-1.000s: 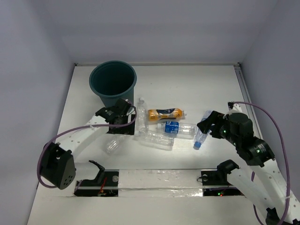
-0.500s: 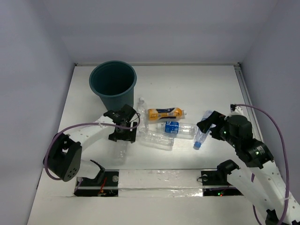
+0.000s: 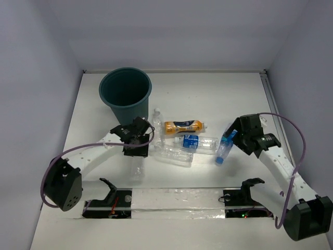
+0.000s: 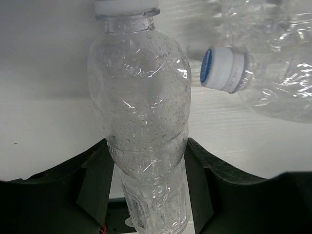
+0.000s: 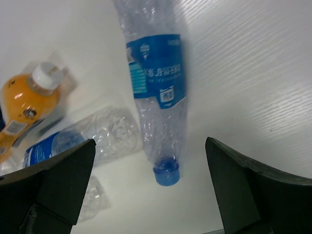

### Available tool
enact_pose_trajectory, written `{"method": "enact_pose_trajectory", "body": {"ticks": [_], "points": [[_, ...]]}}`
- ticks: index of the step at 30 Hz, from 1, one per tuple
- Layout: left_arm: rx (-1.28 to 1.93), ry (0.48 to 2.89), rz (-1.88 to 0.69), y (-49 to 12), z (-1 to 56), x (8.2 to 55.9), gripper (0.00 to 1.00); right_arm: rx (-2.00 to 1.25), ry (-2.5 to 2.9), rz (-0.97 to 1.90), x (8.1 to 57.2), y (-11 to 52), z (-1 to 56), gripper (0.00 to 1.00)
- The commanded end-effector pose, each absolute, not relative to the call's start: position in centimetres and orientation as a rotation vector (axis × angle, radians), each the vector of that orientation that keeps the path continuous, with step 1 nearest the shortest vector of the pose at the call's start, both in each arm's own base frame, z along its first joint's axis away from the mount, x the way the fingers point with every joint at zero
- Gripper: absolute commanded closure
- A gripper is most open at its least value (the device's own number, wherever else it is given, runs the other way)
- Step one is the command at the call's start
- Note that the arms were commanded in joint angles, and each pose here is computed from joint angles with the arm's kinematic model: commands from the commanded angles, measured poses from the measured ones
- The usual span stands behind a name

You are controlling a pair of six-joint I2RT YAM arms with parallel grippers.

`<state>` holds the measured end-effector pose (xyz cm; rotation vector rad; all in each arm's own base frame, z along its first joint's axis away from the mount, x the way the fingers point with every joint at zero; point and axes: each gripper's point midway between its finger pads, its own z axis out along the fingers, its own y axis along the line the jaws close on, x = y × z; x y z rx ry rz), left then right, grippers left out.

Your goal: Put the plastic bottles in the bin

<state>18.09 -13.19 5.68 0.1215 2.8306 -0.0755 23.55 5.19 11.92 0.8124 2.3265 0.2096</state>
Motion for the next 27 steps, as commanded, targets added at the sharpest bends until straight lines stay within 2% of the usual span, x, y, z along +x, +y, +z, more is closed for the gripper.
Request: {"method": "enact_pose_trajectory", "body": {"ticks": [1,5,10,13,14,18,20,21,27], "points": [[0.118,2.761,-0.156,-13.6,7.6,17.8,0.73,0.873,2.248,0.14,25.3,3.3,12.7,0.0],[0.106,2.688,-0.331,-14.7,10.2,17.1,0.75,0.908,2.226,0.026,26.1,1.5,13.4,0.0],[0.105,2.576,-0.54,-16.1,14.8,16.3,0.79,0.869,2.328,-0.066,27.5,0.3,10.8,0.01],[0.12,2.464,-0.668,-17.5,19.7,16.9,0.79,0.846,2.374,-0.108,29.0,-0.3,9.4,0.07],[0.127,2.387,-0.715,-18.1,23.0,17.6,0.79,0.837,2.373,-0.09,29.8,-0.3,9.3,0.1],[0.148,2.193,-0.772,-19.3,31.2,19.9,0.79,0.739,2.456,-0.045,32.2,0.7,8.5,0.13],[0.165,2.161,-0.745,-20.0,33.3,21.6,0.79,0.718,2.487,-0.06,33.1,0.8,7.7,0.18],[0.16,2.078,-0.757,-20.0,37.0,22.2,0.79,0.7,2.495,-0.07,33.5,0.7,7.4,0.2],[0.066,1.878,-0.592,-18.6,46.3,28.7,0.79,0.704,2.478,-0.098,34.4,0.3,6.5,0.5]]}}
